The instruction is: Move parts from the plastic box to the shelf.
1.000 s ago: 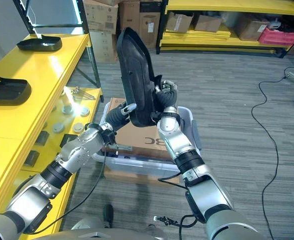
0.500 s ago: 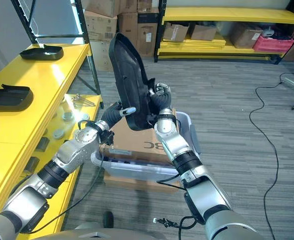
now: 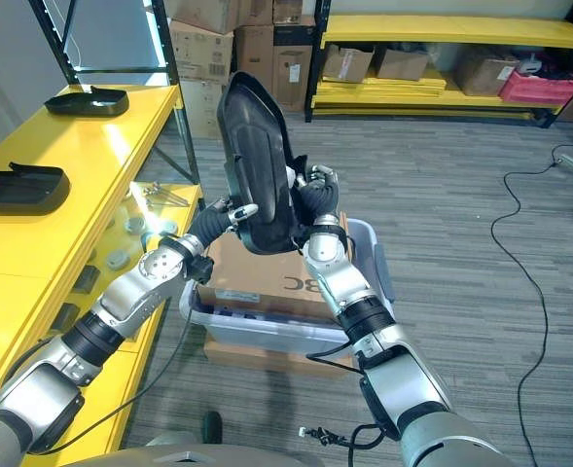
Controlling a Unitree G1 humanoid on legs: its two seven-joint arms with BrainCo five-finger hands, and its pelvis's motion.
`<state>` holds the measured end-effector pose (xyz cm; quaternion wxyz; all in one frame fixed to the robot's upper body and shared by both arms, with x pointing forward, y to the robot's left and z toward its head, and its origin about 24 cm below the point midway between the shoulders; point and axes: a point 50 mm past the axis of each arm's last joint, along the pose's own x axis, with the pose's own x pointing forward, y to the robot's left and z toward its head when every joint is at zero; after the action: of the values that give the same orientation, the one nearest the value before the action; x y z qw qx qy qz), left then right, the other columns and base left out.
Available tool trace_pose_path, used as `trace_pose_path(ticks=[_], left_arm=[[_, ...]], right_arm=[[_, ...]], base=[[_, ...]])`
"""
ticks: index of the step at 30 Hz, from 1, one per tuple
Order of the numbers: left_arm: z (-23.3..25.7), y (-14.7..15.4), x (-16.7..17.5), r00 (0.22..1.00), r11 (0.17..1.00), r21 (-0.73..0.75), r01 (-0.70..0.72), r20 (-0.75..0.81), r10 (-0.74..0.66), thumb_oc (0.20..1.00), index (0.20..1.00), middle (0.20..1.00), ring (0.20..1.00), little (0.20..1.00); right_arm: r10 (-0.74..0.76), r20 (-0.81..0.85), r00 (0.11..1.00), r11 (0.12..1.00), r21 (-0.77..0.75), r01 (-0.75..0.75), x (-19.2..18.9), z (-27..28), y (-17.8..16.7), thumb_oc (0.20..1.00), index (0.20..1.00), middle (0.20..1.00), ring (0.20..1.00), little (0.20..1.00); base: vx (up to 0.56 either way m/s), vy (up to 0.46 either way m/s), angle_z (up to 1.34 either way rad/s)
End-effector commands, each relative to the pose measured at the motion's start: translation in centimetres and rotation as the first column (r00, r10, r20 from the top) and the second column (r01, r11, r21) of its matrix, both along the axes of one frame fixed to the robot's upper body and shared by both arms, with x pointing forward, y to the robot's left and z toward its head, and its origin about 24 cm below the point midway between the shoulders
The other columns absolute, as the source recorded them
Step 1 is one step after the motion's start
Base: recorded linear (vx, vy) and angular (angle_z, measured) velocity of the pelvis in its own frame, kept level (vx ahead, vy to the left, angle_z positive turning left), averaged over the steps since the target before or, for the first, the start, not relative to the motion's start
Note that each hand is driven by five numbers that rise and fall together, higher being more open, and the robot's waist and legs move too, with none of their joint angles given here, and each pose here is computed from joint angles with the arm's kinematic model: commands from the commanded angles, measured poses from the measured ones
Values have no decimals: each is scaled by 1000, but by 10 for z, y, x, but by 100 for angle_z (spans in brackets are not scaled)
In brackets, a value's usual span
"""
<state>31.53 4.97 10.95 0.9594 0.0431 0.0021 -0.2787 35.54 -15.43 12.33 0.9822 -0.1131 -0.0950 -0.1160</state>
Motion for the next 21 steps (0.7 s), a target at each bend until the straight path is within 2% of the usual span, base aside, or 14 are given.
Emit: trace_pose_path(ticks=[1,7,8,9,14,17,18,21], left_arm=[[20,-36,1,993,996,-23,91,81,-88,200,200,200,200,200],[23,-38,-1,990,997,-13,79,115,-77,200,200,200,200,200],[23,-38,-1,990,997,-13,79,115,-77,200,200,200,200,200],[24,-38,0,989,998,-8,68,131,-66,200,200,200,200,200],[30,-28,3,985,999,-41,-12,169,19,200,200,200,200,200],[40,-11,8,974,993,-86,-83,203,99,200,200,200,200,200],[47,6,12,969,986,-116,-115,204,137,200,200,200,200,200],[51,27,15,959,975,-155,-160,208,190,200,200,200,200,200]], right_arm=[[129,121,984,988,70,-138,-4,19,34,200,200,200,200,200],[141,105,984,981,121,-153,-4,17,37,203,203,203,203,203],[141,105,984,981,121,-153,-4,17,37,423,423,423,423,423],[147,95,984,978,137,-160,-4,16,38,1000,1000,1000,1000,1000],[165,80,983,957,229,-180,-6,17,43,1000,1000,1000,1000,1000],[140,79,987,933,324,-158,-7,18,37,1000,1000,1000,1000,1000],[115,83,990,923,359,-137,-10,17,28,1000,1000,1000,1000,1000],[71,84,994,908,407,-99,-12,16,13,1000,1000,1000,1000,1000]], base=[[0,0,0],[0,0,0],[0,0,0],[0,0,0],[0,0,0],[0,0,0],[0,0,0],[1,0,1]])
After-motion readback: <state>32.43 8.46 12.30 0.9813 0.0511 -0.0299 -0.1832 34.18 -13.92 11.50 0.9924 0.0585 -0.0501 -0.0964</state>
